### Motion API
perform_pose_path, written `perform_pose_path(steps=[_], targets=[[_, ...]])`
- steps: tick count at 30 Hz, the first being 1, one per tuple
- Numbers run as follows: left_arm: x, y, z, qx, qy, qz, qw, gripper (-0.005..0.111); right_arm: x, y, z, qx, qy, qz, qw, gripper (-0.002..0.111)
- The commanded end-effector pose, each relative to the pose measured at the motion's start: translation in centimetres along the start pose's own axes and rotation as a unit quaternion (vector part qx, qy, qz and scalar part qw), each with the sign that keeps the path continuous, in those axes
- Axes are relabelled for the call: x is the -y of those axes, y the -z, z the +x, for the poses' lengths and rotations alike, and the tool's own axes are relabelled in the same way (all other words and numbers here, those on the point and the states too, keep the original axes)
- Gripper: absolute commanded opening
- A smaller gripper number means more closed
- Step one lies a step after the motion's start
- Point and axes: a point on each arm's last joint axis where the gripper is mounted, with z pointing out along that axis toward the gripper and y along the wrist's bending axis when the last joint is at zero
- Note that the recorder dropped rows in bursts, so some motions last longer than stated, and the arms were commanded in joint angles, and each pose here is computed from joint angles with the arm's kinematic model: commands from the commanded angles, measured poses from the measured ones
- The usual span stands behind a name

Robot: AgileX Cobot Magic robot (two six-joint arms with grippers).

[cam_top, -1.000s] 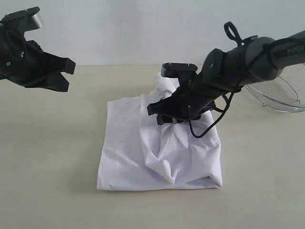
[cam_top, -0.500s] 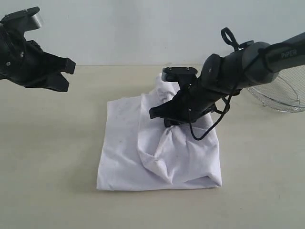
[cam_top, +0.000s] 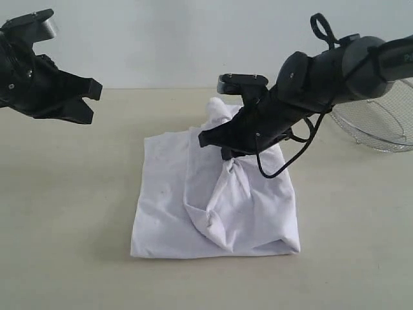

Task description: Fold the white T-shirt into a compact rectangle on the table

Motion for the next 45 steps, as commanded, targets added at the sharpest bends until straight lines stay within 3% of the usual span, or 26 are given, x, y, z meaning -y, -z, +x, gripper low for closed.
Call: perform_pose_path(steps=[1,10,19,21,25,27,31,34,40,43,45], targets=[[0.1,0.0,0.0,0.006,0.002,0.002,1.0,0.005,-1.6,0.3,0.3,-0.009,0.026,-0.017,0.999,0.0],[0.1,0.0,0.0,0.004,0.004,0.004,1.0,0.005,-5.6,-0.2,0.9,0.006,0.049,-0.04,0.998,0.0],[0.2,0.0,0.0,0.006,0.01,0.008,1.0,0.005,-6.9,-0.6,1.3,0.008,0.044,-0.052,0.998,0.003],[0.2,0.0,0.0,0.006,0.01,0.008,1.0,0.005,-7.3,-0.8,1.6,0.004,0.055,-0.055,0.997,0.015],[0.2,-0.2,0.1,-0.004,0.011,0.011,1.0,0.005,-7.8,-1.2,1.9,0.002,0.061,-0.056,0.997,0.056],[0.1,-0.7,0.3,-0.016,0.014,0.013,1.0,0.005,-7.8,-1.3,1.9,0.004,0.06,-0.055,0.997,0.064],[0.0,-3.3,0.9,-0.047,0.047,0.045,0.997,0.005,-7.6,-1.9,2.2,-0.002,0.066,-0.052,0.996,0.059],[0.2,-4.7,1.1,-0.055,0.041,0.078,0.995,0.005,-7.3,-3.2,2.9,-0.017,0.065,-0.047,0.997,0.059],[-0.5,-7.2,2.1,-0.088,0.047,0.076,0.992,0.005,-6.9,-3.9,3.2,-0.019,0.074,-0.037,0.996,0.058],[-1.2,-9.2,2.9,-0.11,0.056,0.071,0.99,0.005,-6.7,-3.9,3.3,-0.024,0.104,-0.029,0.994,0.042],[-1.4,-10.0,3.3,-0.12,0.061,0.07,0.989,0.005,-6.6,-4.1,3.5,-0.029,0.113,-0.027,0.993,0.041]])
